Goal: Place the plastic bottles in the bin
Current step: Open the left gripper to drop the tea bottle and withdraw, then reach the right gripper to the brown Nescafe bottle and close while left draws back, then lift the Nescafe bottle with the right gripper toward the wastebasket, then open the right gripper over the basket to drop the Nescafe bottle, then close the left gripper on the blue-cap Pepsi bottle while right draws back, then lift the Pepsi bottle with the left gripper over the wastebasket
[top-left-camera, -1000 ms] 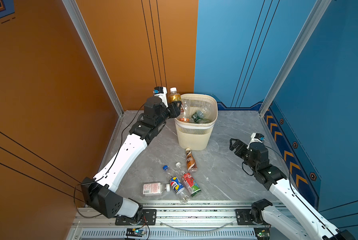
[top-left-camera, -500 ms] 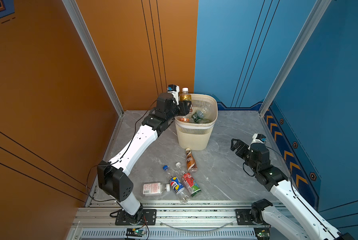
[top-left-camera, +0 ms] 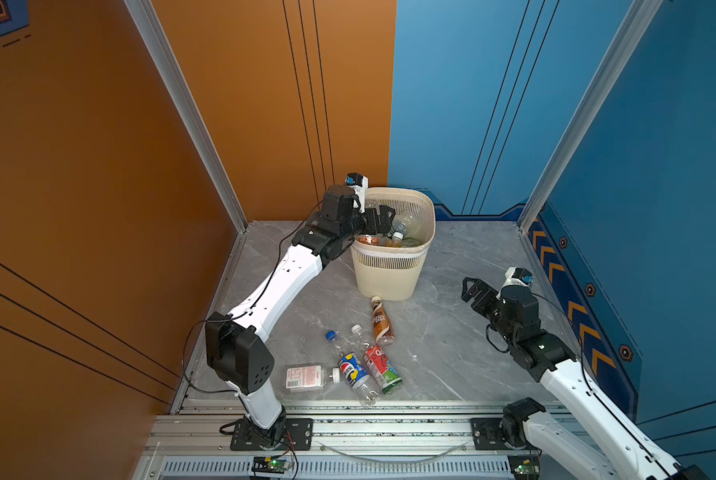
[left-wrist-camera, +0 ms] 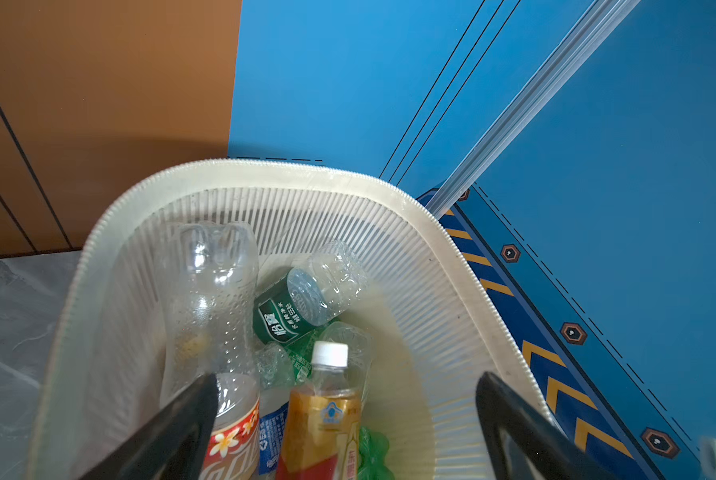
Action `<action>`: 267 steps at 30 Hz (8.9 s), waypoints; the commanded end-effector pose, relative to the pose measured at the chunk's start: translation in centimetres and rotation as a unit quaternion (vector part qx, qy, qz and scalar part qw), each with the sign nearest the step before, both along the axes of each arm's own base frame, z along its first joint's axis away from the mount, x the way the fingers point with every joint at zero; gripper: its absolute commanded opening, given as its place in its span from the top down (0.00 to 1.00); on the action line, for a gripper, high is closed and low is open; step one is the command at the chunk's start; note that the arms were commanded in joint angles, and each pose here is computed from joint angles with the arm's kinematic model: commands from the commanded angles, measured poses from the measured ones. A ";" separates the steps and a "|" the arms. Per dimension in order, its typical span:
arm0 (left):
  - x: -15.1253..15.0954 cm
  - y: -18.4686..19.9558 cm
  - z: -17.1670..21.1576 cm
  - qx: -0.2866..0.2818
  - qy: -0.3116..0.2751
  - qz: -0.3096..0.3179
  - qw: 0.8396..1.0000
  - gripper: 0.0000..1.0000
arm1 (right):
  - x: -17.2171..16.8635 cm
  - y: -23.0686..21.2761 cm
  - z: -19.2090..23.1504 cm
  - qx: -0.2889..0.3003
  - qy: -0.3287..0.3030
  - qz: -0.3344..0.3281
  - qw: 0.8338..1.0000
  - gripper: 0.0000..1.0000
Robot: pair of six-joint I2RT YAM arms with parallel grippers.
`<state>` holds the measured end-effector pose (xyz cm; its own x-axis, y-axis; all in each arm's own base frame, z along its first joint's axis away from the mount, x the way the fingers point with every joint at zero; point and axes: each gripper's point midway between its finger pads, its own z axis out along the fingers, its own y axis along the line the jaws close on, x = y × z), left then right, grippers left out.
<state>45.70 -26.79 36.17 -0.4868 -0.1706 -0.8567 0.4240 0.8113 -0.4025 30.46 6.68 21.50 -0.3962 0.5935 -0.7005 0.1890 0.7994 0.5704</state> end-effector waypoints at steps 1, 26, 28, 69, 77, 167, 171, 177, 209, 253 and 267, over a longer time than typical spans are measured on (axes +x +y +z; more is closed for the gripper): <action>-2.2 0.9 4.1 -0.003 -0.051 -0.007 0.999 0.02 | 0.0 -0.4 -0.9 -0.002 0.014 -0.009 1.000 0.00; -13.0 18.0 -13.4 0.048 0.070 0.237 0.968 0.02 | -0.2 7.2 -4.1 -0.047 0.075 0.093 0.992 0.00; -13.1 18.4 -14.1 0.049 0.081 0.243 0.965 0.02 | -0.5 9.1 -4.5 -0.062 0.080 0.114 0.988 0.00; -14.8 22.5 -16.2 -0.018 0.116 0.292 0.949 0.02 | -2.5 21.6 -17.2 -0.188 0.226 0.239 0.926 0.35; -14.5 22.7 -16.5 -0.021 0.121 0.296 0.947 0.02 | -2.4 19.8 -16.0 -0.184 0.212 0.221 0.934 0.45; -19.5 22.3 -20.4 -0.059 0.266 0.310 0.911 0.03 | 4.5 5.5 10.8 -0.096 -0.073 0.070 0.990 0.00; -21.8 21.4 -20.8 -0.055 0.307 0.302 0.901 0.04 | 3.8 4.5 7.8 -0.099 -0.039 0.063 0.992 0.00; -24.5 19.2 -20.7 -0.076 0.339 0.282 0.895 0.05 | 3.6 3.9 6.6 -0.101 -0.027 0.062 0.993 0.00; -32.4 7.1 -26.0 -0.012 0.434 0.178 0.883 0.18 | -0.9 1.2 5.4 -0.061 -0.058 0.056 0.995 0.00; -23.7 4.4 -26.4 -0.016 0.421 0.150 0.894 0.48 | 0.6 -0.4 5.5 -0.049 -0.047 0.031 0.997 0.00; -14.5 6.5 -4.4 -0.096 0.158 0.106 0.977 0.48 | 1.7 0.1 5.2 -0.042 -0.032 0.033 0.998 0.00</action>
<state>29.99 -20.07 29.16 -0.6999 -0.4919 -0.5178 -0.0159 0.7355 -0.6773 31.77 6.70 25.08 -0.4115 0.4859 -0.7711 0.1134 0.8667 0.4857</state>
